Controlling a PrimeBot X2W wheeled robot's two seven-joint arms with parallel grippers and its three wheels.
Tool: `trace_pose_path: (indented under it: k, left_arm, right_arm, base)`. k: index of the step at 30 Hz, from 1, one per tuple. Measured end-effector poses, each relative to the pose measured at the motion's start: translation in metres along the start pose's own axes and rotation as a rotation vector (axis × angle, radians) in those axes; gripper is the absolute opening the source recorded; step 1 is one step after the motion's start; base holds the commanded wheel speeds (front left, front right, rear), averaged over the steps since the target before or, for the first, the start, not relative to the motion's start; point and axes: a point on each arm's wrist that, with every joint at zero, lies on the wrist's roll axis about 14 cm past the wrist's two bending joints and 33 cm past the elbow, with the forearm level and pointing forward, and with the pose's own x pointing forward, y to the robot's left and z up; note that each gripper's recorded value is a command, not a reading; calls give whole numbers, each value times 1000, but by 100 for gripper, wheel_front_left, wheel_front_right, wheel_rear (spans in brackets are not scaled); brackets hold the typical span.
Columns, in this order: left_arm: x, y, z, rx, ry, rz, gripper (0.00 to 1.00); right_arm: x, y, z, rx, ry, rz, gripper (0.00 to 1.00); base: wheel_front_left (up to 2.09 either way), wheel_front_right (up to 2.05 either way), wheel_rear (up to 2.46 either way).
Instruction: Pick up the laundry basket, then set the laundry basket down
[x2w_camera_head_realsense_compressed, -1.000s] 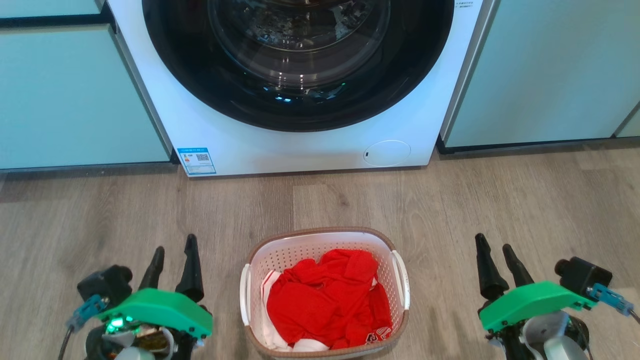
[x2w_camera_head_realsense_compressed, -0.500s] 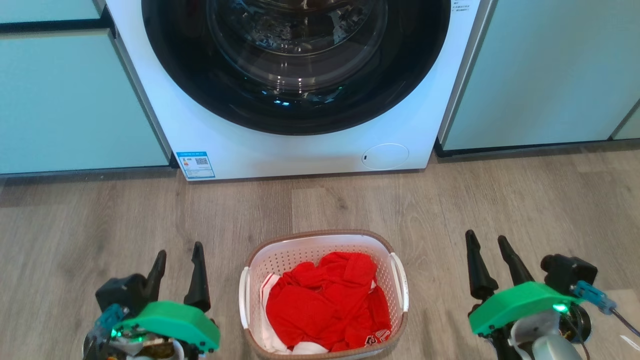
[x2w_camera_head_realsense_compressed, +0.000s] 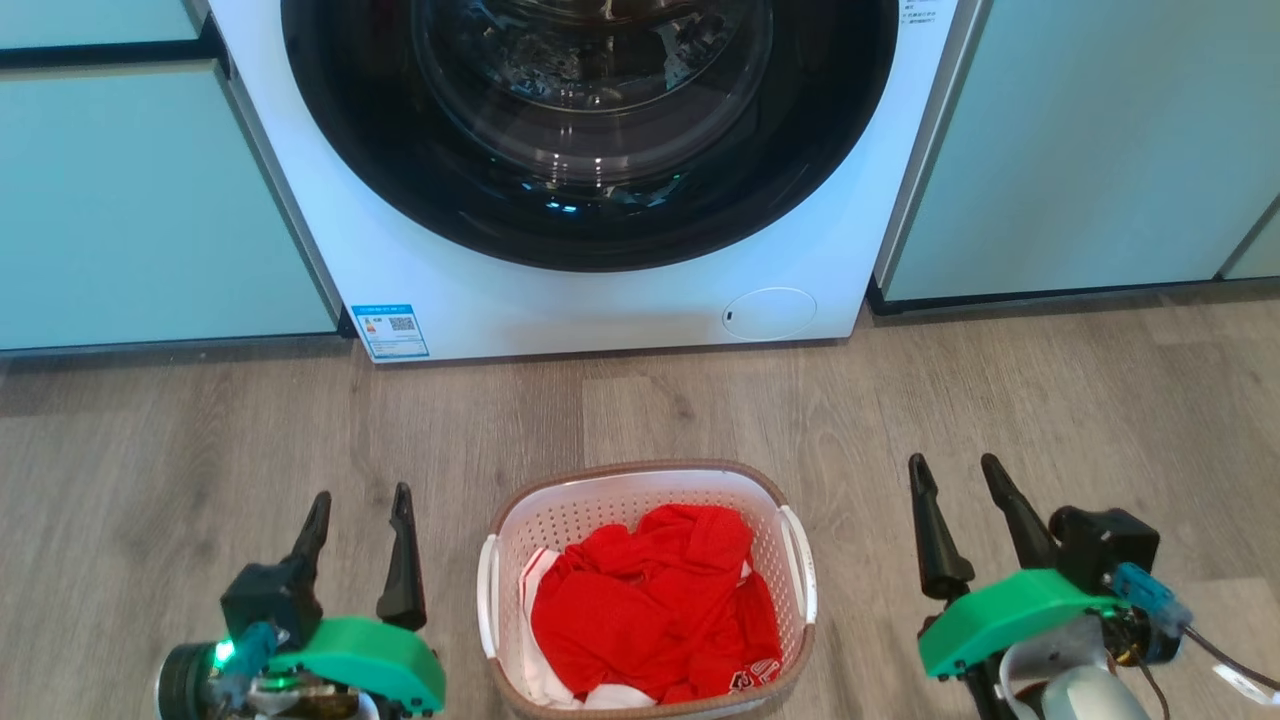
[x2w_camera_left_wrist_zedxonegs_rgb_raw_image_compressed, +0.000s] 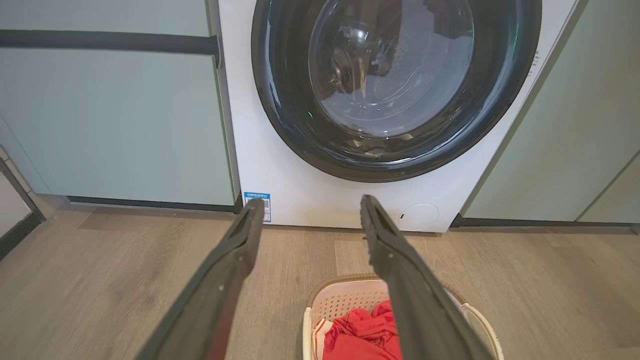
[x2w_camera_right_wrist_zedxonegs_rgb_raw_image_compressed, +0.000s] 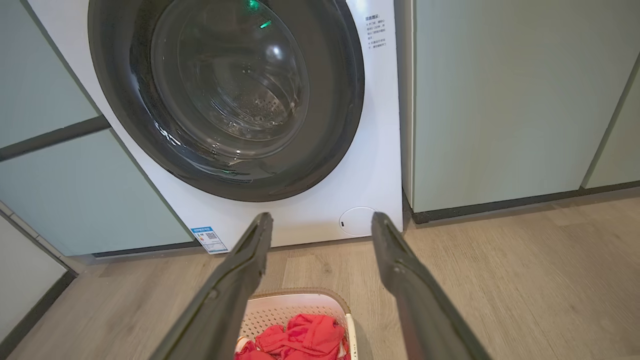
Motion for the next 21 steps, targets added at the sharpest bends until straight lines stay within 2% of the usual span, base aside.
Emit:
trace_pose_path:
  k: [16, 21]
  left_arm:
    - [-4, -9, 6, 179, -66, -38, 100]
    - [-4, -13, 7, 198, -77, -50, 100]
  right_arm:
    - [0, 16, 5, -191, -35, 73, 100]
    - [0, 19, 5, -216, -36, 83, 100]
  base:
    - [0, 0, 0]
    - [0, 0, 0]
